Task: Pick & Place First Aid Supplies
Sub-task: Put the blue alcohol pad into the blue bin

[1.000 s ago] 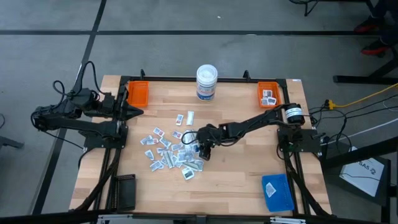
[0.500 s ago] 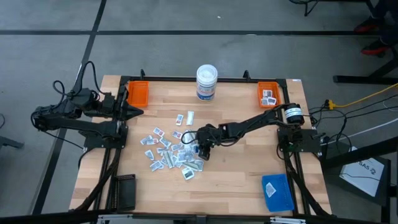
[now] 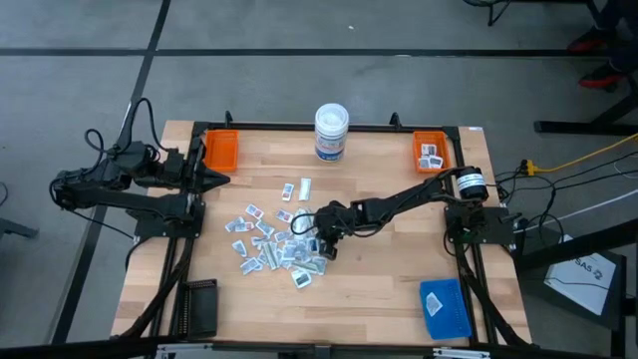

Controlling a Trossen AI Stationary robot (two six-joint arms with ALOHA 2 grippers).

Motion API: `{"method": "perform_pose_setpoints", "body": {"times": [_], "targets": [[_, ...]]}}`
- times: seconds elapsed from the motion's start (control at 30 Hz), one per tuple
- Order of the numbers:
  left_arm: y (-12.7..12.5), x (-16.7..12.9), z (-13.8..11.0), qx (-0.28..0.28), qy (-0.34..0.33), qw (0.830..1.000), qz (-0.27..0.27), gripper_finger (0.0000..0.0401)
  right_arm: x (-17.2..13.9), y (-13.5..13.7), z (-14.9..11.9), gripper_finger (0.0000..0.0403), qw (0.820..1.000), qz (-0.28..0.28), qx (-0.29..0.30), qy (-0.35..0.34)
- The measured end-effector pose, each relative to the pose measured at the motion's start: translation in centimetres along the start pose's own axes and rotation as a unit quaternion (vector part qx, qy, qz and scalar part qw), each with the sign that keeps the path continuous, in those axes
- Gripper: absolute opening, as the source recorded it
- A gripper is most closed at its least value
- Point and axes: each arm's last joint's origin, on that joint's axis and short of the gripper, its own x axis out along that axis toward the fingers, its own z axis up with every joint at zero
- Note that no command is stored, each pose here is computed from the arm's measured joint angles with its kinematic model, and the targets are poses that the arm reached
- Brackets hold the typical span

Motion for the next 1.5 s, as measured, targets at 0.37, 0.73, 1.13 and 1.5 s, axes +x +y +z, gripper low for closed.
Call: {"method": "perform_pose_setpoints", "body": {"times": [0.37, 0.73, 1.13, 1.5], "targets": [[0.0, 0.0, 0.0, 0.000, 0.000, 1.000, 0.000, 0.0004, -0.1, 0.4, 0.8, 0.0076, 0.998, 0.012, -0.059, -0.025], [0.0, 0.0, 0.0, 0.000, 0.000, 1.000, 0.000, 0.0004, -0.5, 2.0, 1.3, 0.0174, 0.983, 0.016, -0.183, -0.006], [0.0, 0.0, 0.0, 0.000, 0.000, 1.000, 0.000, 0.0004, 1.0, 2.3, 0.2, 0.0177, 0.977, -0.010, -0.213, 0.001], [0.0, 0.0, 0.0, 0.000, 0.000, 1.000, 0.000, 0.0004, 1.3, 2.1, -0.2, 0.0137, 0.979, -0.011, -0.201, 0.014]]}}
